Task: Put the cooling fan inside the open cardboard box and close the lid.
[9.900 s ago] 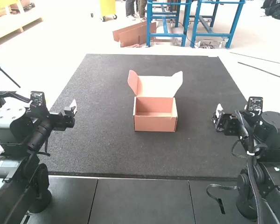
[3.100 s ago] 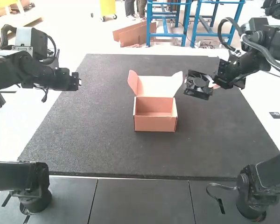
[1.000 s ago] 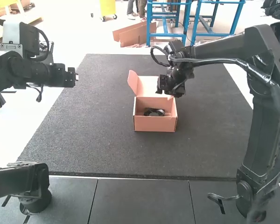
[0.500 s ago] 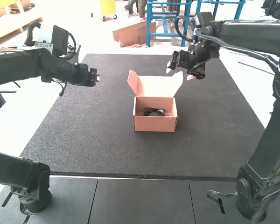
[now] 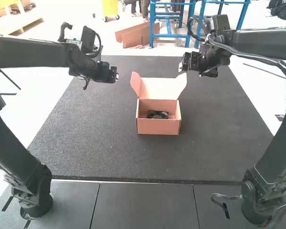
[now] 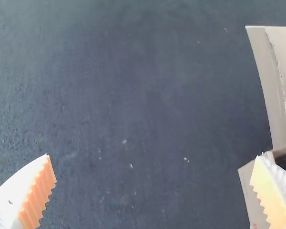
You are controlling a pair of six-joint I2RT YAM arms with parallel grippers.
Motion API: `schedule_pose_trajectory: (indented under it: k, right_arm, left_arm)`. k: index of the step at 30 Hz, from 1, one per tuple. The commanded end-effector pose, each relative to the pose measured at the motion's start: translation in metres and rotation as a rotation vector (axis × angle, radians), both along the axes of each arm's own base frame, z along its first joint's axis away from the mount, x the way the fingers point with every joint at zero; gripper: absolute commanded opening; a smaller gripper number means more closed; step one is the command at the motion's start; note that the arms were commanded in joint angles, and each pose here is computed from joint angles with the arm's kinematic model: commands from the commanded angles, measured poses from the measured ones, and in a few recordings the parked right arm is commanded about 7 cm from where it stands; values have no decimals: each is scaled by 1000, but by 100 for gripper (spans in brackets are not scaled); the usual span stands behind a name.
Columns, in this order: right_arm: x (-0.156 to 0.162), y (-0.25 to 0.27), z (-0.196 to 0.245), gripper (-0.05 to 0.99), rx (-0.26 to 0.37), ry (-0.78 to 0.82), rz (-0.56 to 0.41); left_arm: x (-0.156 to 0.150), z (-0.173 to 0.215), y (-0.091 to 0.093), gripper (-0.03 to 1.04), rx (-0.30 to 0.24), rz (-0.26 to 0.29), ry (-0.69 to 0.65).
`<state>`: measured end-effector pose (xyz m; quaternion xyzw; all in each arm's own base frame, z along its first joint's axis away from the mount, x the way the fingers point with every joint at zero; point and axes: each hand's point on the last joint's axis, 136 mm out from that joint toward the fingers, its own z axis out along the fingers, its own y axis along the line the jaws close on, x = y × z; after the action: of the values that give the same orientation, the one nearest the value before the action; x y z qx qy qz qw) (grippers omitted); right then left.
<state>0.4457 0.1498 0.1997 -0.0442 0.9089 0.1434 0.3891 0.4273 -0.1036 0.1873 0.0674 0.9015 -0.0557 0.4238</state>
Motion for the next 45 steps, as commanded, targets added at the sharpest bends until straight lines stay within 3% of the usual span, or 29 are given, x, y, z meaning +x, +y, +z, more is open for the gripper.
schedule_pose_trajectory:
  k: [1, 9, 18, 27, 33, 38, 45]
  right_arm:
    - [13, -16, 10, 90, -26, -59, -34]
    - [33, -21, 1, 90, -30, -44, -43]
    - [40, -11, -9, 90, 18, 41, 1]
    - [30, 7, -23, 90, 155, 190, 43]
    - [33, 8, -25, 89, 159, 198, 42]
    - [33, 9, -27, 79, 158, 201, 45]
    - [30, 14, -29, 45, 160, 206, 72]
  left_arm:
    - [19, 15, 0, 97, -1, 28, -39]
    - [44, -2, -10, 97, -12, 34, -22]
    - [63, -9, -25, 97, -23, 21, -16]
    - [56, -10, -74, 97, -158, -109, 28]
    - [47, -17, -99, 97, -211, -175, 63]
    - [47, -14, -103, 97, -223, -189, 57]
    - [47, -14, -103, 97, -223, -190, 59]
